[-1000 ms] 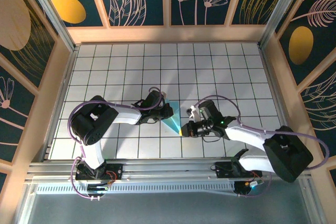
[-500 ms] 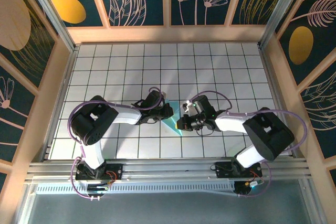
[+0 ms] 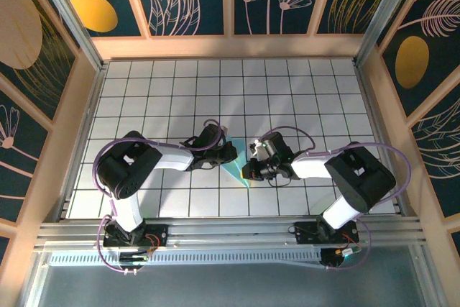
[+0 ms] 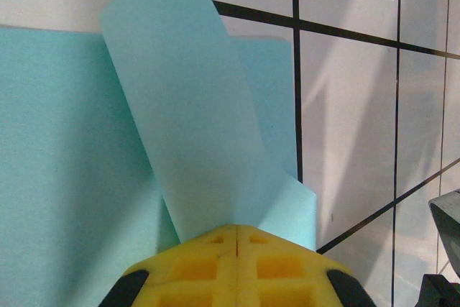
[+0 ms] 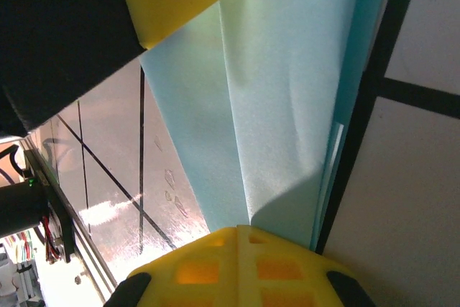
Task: Fold a paper plane with a square sheet of paper (fold left side to right side)
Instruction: Fourth fold the wing at the center of the table.
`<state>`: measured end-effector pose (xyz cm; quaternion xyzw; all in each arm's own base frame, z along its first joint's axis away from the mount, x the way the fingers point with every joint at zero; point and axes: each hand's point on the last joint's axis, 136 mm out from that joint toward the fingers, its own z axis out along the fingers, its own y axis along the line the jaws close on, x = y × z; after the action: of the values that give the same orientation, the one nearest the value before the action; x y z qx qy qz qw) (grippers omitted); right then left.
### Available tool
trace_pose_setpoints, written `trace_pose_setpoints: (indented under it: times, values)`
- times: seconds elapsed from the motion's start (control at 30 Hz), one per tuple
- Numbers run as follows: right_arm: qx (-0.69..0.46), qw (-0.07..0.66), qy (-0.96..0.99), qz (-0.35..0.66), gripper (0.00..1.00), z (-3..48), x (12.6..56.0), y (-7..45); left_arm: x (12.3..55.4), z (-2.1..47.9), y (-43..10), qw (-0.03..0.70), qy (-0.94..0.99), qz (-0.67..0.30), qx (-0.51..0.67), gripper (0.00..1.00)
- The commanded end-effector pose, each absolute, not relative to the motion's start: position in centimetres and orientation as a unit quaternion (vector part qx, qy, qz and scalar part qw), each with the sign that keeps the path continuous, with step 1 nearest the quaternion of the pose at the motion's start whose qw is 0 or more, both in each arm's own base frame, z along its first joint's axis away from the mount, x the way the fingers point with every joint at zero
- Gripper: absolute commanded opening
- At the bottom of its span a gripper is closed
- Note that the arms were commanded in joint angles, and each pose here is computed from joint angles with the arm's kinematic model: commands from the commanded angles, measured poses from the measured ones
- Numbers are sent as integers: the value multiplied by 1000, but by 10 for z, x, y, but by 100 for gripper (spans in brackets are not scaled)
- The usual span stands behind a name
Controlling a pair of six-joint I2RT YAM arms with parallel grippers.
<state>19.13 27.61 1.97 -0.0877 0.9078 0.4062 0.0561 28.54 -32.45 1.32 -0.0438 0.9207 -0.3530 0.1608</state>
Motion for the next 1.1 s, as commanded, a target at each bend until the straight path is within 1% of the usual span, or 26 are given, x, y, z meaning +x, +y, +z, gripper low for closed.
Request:
trace_pose_setpoints:
  times: [0.0,0.33,0.6,0.73,0.93,1.07]
  values:
    - [-89,41,913,395,0,11,182,275,269,-22,-300,128,945,-293,-61,4]
    - [-93,27,919,382,0,7,166,265,268,-22,-300,130,946,-292,-61,4]
    - [-91,39,923,372,0,10,166,260,268,-23,-299,129,946,-290,-63,4]
    - [-96,43,921,375,0,15,167,261,268,-22,-299,130,946,-290,-62,4]
    - [-104,71,902,412,0,43,175,273,268,-22,-299,131,946,-291,-62,4]
    - [-107,61,901,416,0,39,171,274,268,-22,-299,131,946,-292,-62,4]
